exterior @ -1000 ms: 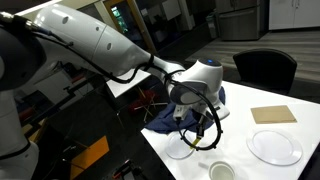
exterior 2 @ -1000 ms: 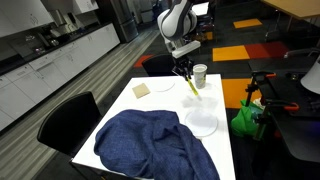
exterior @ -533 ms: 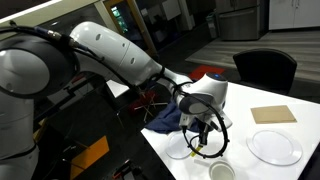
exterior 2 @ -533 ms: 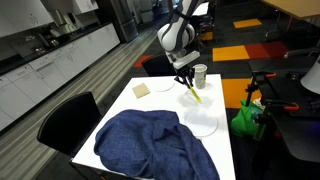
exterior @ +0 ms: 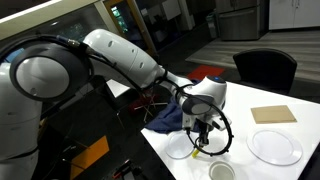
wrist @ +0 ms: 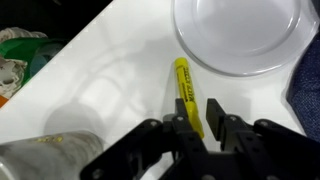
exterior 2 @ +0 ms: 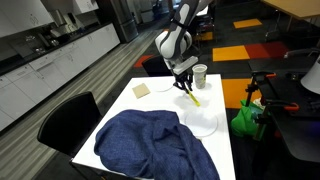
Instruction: Remove the marker from the mug cup and place it on the table
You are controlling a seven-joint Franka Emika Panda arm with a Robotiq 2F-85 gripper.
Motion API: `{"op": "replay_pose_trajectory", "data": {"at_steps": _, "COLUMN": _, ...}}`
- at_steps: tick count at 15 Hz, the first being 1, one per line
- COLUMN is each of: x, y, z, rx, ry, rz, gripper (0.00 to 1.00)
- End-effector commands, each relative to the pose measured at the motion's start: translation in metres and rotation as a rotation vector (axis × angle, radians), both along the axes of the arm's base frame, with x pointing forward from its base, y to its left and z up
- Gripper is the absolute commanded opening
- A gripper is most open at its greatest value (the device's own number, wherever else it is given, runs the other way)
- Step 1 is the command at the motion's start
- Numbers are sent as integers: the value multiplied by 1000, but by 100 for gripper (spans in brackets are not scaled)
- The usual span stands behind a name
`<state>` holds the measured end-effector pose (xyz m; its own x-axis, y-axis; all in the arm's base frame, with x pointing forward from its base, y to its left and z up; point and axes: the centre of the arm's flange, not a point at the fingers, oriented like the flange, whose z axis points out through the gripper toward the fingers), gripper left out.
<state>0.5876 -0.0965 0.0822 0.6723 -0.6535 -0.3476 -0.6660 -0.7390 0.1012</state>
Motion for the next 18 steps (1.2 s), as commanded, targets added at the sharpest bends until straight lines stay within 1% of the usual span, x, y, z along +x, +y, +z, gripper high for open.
{"op": "replay_pose_trajectory", "data": {"at_steps": 1, "x": 10, "y": 2, "z": 3, "rx": 8, "ry": 18, "rz": 39, "gripper": 59}}
{"op": "replay_pose_trajectory", "data": {"at_steps": 5, "x": 11, "y": 10, "z": 20, "rx": 1, "ry": -15, "rz": 50, "gripper": 89}}
{"op": "replay_pose_trajectory", "data": {"at_steps": 6, "x": 10, "y": 13, "z": 28, "rx": -2, "ry": -27, "rz": 53, "gripper": 96}}
{"op": "replay_pose_trajectory", "data": {"at_steps": 7, "x": 9, "y": 16, "z": 38, "rx": -10, "ry": -38, "rz": 54, "gripper": 99}}
{"op": "replay_pose_trajectory", "data": {"at_steps": 8, "x": 9, "y": 20, "z": 51, "rx": -6, "ry": -53, "rz": 54, "gripper": 100}}
{"op": "replay_pose_trajectory", "data": {"at_steps": 13, "x": 3, "y": 28, "z": 126, "rx": -56, "ry": -142, "rz": 50, "gripper": 100}}
{"op": "replay_pose_trajectory", "data": {"at_steps": 15, "x": -4, "y": 29, "z": 158, "rx": -91, "ry": -176, "rz": 37, "gripper": 100}}
{"op": "replay_pose_trajectory", "data": {"at_steps": 18, "x": -19, "y": 34, "z": 204, "rx": -120, "ry": -228, "rz": 33, "gripper": 100}}
